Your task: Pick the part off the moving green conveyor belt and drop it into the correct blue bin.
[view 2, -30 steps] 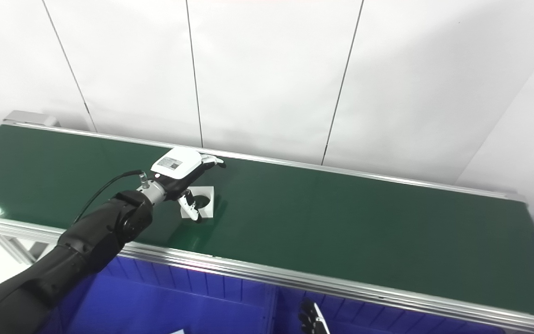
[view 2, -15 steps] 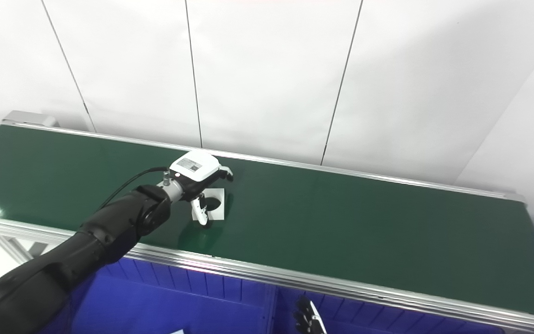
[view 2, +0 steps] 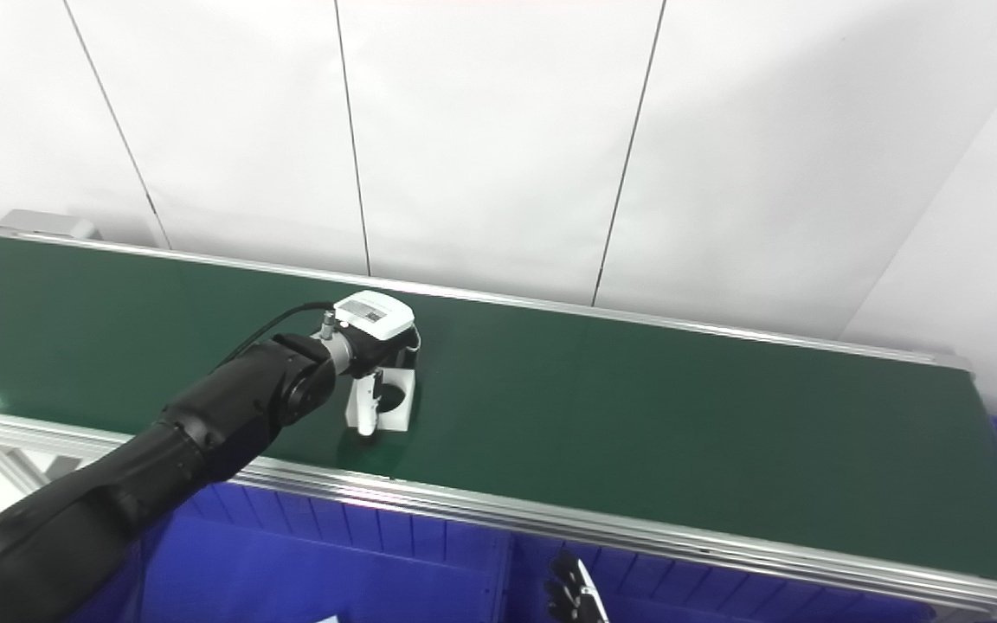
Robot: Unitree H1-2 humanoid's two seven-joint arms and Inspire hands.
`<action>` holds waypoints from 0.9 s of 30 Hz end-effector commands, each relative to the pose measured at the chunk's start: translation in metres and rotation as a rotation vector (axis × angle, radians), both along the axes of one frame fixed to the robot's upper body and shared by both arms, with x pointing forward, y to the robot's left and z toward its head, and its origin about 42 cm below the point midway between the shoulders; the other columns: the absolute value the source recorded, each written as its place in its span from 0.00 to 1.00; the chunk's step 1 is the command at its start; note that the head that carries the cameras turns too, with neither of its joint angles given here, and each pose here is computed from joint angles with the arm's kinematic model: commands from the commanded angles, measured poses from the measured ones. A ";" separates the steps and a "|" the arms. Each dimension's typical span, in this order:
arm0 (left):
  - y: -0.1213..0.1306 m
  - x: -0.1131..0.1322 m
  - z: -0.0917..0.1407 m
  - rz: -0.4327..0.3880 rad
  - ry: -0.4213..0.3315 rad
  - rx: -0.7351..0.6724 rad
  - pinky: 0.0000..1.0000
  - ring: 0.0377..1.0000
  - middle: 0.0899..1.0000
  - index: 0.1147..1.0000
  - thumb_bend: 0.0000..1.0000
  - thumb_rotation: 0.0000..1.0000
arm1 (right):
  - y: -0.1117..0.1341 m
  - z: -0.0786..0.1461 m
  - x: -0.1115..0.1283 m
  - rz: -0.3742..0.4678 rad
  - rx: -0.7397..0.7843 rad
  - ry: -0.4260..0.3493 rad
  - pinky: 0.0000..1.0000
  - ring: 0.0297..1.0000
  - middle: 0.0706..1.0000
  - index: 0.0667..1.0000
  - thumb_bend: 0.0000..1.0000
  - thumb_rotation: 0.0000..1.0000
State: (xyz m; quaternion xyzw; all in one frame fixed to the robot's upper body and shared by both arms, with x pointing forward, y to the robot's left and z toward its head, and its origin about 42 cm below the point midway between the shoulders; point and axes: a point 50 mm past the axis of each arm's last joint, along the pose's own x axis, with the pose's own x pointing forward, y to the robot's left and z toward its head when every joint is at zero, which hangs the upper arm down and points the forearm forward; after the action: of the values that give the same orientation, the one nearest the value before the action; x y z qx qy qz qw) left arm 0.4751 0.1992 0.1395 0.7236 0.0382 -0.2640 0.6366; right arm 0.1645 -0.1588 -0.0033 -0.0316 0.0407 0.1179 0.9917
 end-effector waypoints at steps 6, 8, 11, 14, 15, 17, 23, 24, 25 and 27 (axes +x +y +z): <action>0.011 0.009 0.020 0.034 -0.030 0.011 0.22 0.29 0.34 0.41 0.53 0.05 | 0.005 0.013 0.004 0.003 0.026 -0.085 0.85 0.89 0.92 0.96 1.00 0.95; 0.010 0.009 0.023 0.032 -0.035 0.005 0.24 0.30 0.36 0.41 0.53 0.05 | 0.005 0.013 0.004 0.004 0.026 -0.085 0.86 0.89 0.93 0.96 1.00 0.95; 0.010 0.010 0.027 0.024 -0.042 0.004 0.27 0.34 0.38 0.41 0.53 0.06 | 0.006 0.013 0.004 0.005 0.032 -0.085 0.86 0.89 0.93 0.96 1.00 0.95; 0.008 0.010 0.032 0.023 -0.043 -0.010 0.29 0.36 0.40 0.42 0.53 0.06 | 0.006 0.013 0.004 0.005 0.035 -0.085 0.86 0.90 0.93 0.95 1.00 0.95; 0.007 0.009 0.034 0.022 -0.044 -0.016 0.28 0.35 0.40 0.42 0.53 0.06 | 0.005 0.013 0.004 0.005 0.034 -0.085 0.86 0.90 0.93 0.95 1.00 0.95; 0.004 0.008 0.040 0.017 -0.047 -0.027 0.25 0.32 0.37 0.42 0.53 0.06 | 0.005 0.013 0.004 0.005 0.031 -0.086 0.86 0.89 0.93 0.95 1.00 0.95; -0.010 -0.005 0.069 -0.031 -0.101 -0.083 0.26 0.32 0.37 0.41 0.53 0.06 | 0.005 0.013 0.003 0.005 0.032 -0.084 0.86 0.89 0.93 0.95 1.00 0.95; -0.012 -0.008 0.076 -0.038 -0.112 -0.092 0.26 0.32 0.37 0.42 0.53 0.06 | 0.004 0.013 0.003 0.004 0.034 -0.083 0.86 0.89 0.93 0.95 1.00 0.94; -0.013 -0.012 0.082 -0.045 -0.125 -0.105 0.25 0.32 0.37 0.42 0.53 0.06 | 0.004 0.013 0.003 0.004 0.034 -0.082 0.86 0.89 0.93 0.95 1.00 0.94; -0.015 -0.022 0.095 -0.069 -0.157 -0.151 0.27 0.34 0.38 0.42 0.53 0.06 | 0.004 0.013 0.004 0.007 0.035 -0.082 0.87 0.90 0.93 0.95 1.00 0.94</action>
State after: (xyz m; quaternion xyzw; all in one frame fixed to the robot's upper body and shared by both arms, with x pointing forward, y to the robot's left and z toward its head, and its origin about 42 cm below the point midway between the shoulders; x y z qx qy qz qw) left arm 0.4486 0.1766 0.2021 0.6919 -0.0261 -0.2636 0.6716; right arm 0.1637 -0.1579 -0.0027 -0.0319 0.0396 0.1197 0.9915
